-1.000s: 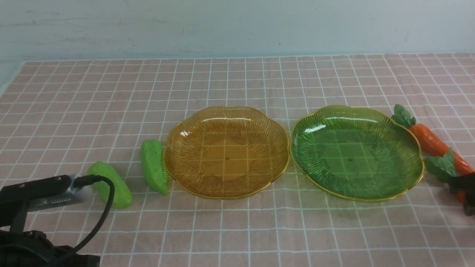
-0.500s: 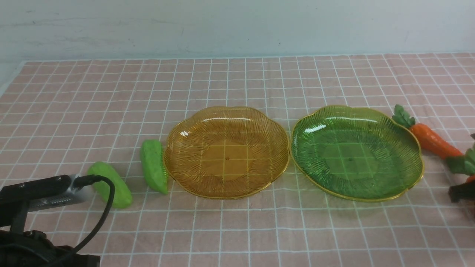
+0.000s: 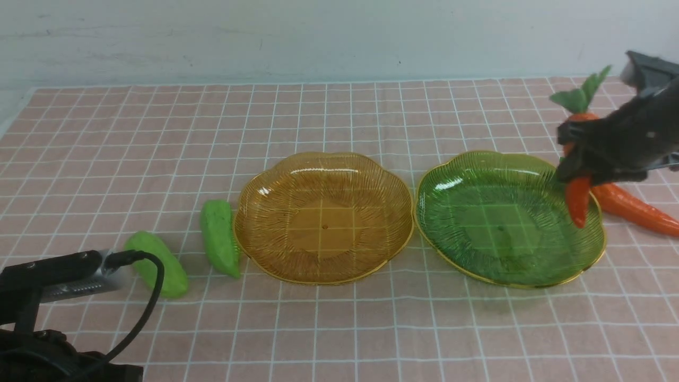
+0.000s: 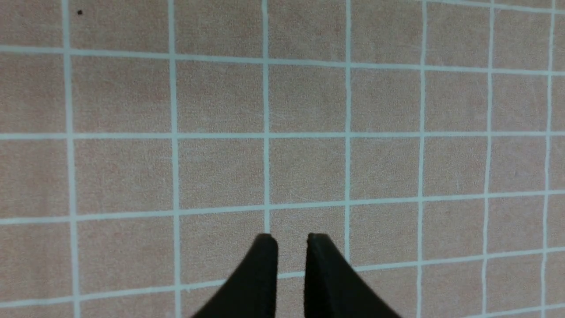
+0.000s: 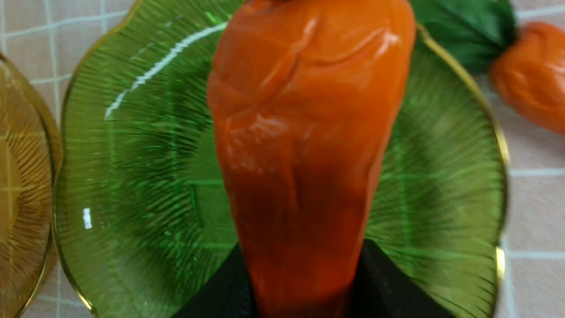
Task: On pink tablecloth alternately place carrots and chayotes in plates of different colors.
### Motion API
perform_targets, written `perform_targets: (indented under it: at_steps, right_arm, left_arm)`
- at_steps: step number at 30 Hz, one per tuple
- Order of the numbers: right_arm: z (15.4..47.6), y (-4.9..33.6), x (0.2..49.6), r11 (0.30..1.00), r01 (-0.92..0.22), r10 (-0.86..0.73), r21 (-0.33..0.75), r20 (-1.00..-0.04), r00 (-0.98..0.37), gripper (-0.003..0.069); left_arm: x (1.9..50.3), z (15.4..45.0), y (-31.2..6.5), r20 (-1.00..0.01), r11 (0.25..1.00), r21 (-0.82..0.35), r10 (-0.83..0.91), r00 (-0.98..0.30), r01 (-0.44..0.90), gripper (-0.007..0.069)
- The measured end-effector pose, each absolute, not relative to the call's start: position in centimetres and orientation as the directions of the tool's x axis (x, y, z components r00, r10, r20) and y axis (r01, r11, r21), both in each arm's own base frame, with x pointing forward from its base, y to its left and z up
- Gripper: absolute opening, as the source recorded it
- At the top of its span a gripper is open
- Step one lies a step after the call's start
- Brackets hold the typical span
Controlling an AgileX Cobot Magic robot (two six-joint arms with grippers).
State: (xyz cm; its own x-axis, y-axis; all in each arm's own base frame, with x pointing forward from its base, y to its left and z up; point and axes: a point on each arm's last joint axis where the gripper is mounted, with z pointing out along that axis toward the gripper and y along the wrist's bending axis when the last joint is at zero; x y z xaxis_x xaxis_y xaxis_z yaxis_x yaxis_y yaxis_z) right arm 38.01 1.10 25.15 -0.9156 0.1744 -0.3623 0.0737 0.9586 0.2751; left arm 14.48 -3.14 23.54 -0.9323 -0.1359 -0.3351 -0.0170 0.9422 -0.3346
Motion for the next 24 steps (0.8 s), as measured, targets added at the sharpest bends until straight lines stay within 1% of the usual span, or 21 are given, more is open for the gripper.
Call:
perform_targets:
  at_steps: [1,3,4,5,7,8,10,11,12,15,18,21,24]
  right_arm:
    - [24.4,2.3,38.5,0.959,0.030,0.141,0.282,-0.383,-0.913,0.0243]
    - [23.5,3.6,39.1,0.959,-0.001,0.115,0.282,-0.395,-0.911,0.0259]
    - [22.4,4.7,39.7,0.960,-0.020,0.100,0.279,-0.409,-0.907,0.0317]
    - [22.4,4.7,39.8,0.960,-0.021,0.100,0.278,-0.412,-0.906,0.0325]
    - [21.9,4.9,40.3,0.966,-0.034,0.087,0.255,-0.446,-0.891,0.0445]
    - [21.9,4.8,40.4,0.970,-0.041,0.075,0.238,-0.459,-0.885,0.0490]
    - [22.3,4.0,40.7,0.983,-0.063,0.030,0.173,-0.489,-0.872,0.0570]
    - [22.4,3.6,40.8,0.988,-0.075,0.002,0.134,-0.497,-0.867,0.0594]
    - [22.5,2.7,40.9,0.993,-0.090,-0.043,0.070,-0.502,-0.864,0.0613]
    - [22.5,0.1,41.0,0.988,-0.117,-0.152,-0.101,-0.492,-0.857,0.0622]
    - [22.1,-2.3,41.2,0.963,-0.142,-0.235,-0.229,-0.454,-0.859,0.0603]
    - [20.9,-3.3,41.4,0.956,-0.146,-0.245,-0.256,-0.418,-0.875,0.0571]
    - [18.9,-3.4,41.8,0.954,-0.161,-0.250,-0.254,-0.375,-0.892,0.0541]
  left_arm:
    - [14.5,23.5,-3.1,-0.335,0.942,-0.335,-0.136,-0.932,-0.017,0.0084]
    - [14.5,23.5,-3.1,-0.335,0.942,-0.335,-0.136,-0.932,-0.017,0.0084]
    - [14.5,23.5,-3.1,-0.335,0.942,-0.335,-0.136,-0.932,-0.017,0.0084]
    - [14.5,23.5,-3.1,-0.335,0.942,-0.335,-0.136,-0.932,-0.017,0.0084]
    - [14.5,23.5,-3.1,-0.335,0.942,-0.335,-0.136,-0.932,-0.017,0.0084]
    - [14.5,23.5,-3.1,-0.335,0.942,-0.335,-0.137,-0.932,-0.018,0.0084]
    - [14.5,23.5,-3.1,-0.335,0.942,-0.335,-0.138,-0.932,-0.019,0.0084]
    - [14.5,23.5,-3.1,-0.334,0.942,-0.336,-0.139,-0.932,-0.020,0.0084]
    - [14.5,23.5,-3.1,-0.334,0.942,-0.335,-0.138,-0.932,-0.020,0.0084]
    - [14.5,23.5,-3.1,-0.334,0.942,-0.335,-0.139,-0.932,-0.020,0.0084]
    - [14.5,23.5,-3.1,-0.334,0.942,-0.335,-0.139,-0.932,-0.020,0.0084]
    - [14.5,23.5,-3.1,-0.334,0.942,-0.335,-0.139,-0.932,-0.020,0.0084]
    - [14.5,23.5,-3.1,-0.334,0.942,-0.335,-0.138,-0.932,-0.020,0.0084]
